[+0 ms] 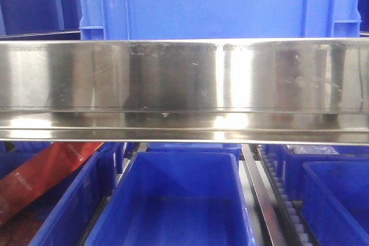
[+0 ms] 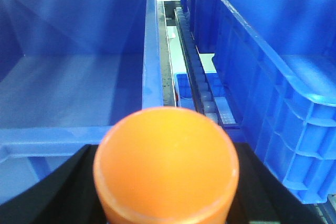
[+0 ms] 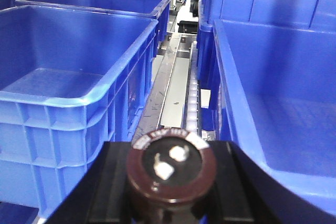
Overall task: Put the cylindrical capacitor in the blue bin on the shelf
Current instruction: 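Extend the left gripper with the orange cylinder over a blue bin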
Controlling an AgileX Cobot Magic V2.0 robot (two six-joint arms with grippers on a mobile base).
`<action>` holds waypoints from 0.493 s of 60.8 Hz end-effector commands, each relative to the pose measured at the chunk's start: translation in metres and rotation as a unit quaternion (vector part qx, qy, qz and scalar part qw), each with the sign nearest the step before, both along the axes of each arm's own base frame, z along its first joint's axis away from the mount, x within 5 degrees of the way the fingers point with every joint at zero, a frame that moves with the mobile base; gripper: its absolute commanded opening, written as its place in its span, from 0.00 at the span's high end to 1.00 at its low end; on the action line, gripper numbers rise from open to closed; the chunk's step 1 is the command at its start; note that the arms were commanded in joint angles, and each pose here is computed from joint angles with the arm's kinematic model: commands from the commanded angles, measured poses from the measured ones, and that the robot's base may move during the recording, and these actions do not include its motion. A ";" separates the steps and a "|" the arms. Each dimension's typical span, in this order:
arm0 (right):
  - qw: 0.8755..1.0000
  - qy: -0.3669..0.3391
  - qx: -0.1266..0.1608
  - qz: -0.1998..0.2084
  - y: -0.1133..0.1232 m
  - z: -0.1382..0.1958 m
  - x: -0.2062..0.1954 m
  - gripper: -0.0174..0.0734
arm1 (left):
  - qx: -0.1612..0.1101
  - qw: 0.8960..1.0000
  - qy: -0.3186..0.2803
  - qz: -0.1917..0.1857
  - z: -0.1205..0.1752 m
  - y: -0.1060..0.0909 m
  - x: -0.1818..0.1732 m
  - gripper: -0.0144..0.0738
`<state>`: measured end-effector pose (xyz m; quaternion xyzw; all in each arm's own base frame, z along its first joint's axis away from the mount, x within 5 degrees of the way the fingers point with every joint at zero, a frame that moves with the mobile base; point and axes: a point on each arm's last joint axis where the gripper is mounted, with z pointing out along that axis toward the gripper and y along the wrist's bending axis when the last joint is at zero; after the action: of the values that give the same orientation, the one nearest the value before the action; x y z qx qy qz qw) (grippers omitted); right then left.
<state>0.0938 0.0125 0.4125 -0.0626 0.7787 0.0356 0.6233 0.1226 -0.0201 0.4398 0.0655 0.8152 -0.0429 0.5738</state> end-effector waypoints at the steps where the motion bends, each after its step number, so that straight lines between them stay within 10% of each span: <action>1: 1.000 -0.014 -0.001 -0.001 0.000 0.003 0.000 0.98 | -0.006 1.000 -0.014 -0.003 0.004 -0.001 -0.001 0.96; 30: 1.000 -0.014 -0.001 -0.001 0.000 0.003 0.000 0.98 | -0.006 1.000 -0.014 -0.003 0.004 -0.001 -0.001 0.96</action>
<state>0.0938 0.0125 0.4125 -0.0626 0.7787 0.0356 0.6233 0.1226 -0.0201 0.4398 0.0655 0.8152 -0.0429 0.5738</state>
